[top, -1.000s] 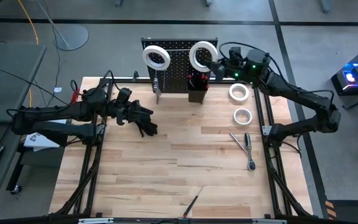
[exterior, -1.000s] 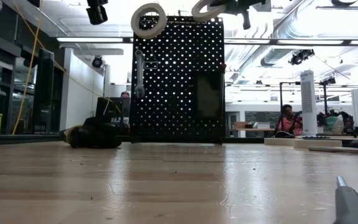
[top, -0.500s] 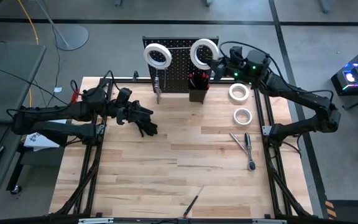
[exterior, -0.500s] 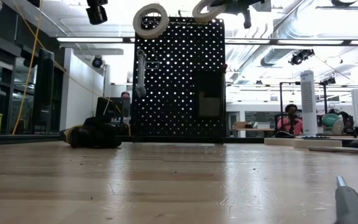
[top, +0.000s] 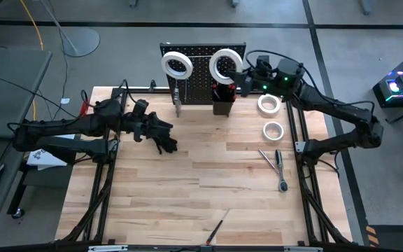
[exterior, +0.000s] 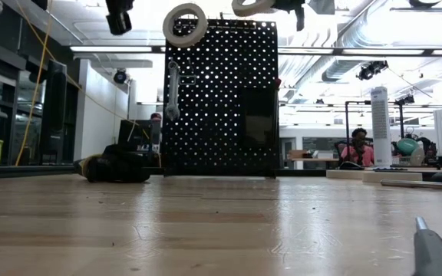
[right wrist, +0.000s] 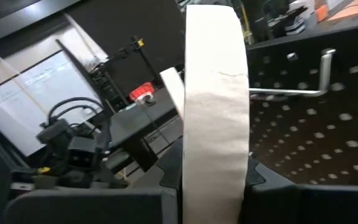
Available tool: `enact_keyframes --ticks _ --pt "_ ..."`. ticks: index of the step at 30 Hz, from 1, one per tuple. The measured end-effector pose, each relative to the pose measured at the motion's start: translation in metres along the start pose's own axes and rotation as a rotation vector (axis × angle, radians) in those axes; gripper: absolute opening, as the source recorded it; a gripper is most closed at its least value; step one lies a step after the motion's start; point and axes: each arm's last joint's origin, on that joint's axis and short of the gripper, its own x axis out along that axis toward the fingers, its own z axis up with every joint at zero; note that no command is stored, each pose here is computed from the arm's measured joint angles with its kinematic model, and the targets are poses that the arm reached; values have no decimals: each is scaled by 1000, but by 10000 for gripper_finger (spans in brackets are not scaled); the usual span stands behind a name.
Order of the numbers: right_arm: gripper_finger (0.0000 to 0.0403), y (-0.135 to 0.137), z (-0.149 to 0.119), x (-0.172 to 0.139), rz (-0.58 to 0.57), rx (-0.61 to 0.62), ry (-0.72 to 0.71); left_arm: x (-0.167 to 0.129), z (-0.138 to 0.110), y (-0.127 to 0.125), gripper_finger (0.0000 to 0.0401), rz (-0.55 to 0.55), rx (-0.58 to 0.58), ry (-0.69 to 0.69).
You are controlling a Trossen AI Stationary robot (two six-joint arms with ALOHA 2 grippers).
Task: Hang tools onto peg board
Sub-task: Hang the white masking tape on the peg board
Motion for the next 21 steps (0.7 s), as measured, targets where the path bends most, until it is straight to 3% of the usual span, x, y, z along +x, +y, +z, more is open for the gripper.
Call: enact_keyframes --ticks 10,14,21 --pt "50 35 -16 -1 195 -1 80 0 -17 26 195 315 289 135" --pt "50 51 -29 -4 273 -1 160 3 -18 33 195 433 411 129" --pt "50 68 -52 -10 181 -11 266 11 -18 46 195 621 607 122"
